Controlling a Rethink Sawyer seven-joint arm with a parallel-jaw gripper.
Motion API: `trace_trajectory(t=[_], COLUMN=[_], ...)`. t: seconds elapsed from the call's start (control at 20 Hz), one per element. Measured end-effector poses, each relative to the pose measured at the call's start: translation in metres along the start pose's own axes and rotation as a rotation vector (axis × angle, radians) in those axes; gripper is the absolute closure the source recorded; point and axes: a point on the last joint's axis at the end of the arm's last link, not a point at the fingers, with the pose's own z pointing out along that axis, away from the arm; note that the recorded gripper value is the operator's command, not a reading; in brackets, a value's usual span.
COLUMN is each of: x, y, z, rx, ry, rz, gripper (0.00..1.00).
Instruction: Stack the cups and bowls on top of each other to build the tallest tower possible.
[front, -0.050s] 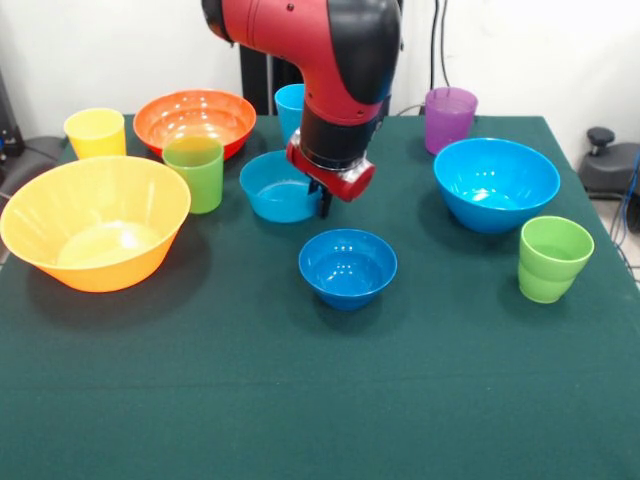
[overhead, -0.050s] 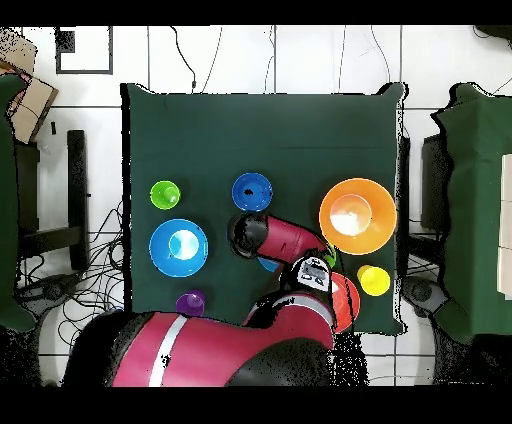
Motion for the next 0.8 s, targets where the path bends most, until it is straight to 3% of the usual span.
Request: trace_trajectory(t=[0.35,0.8], x=[-0.008,-0.013], y=[0.014,0.03], z=[-0.006,-0.014], rx=[0.032,0.027], ry=[0.03,0.052], rz=[-0.015,-0.012], gripper=[1.0,1.0])
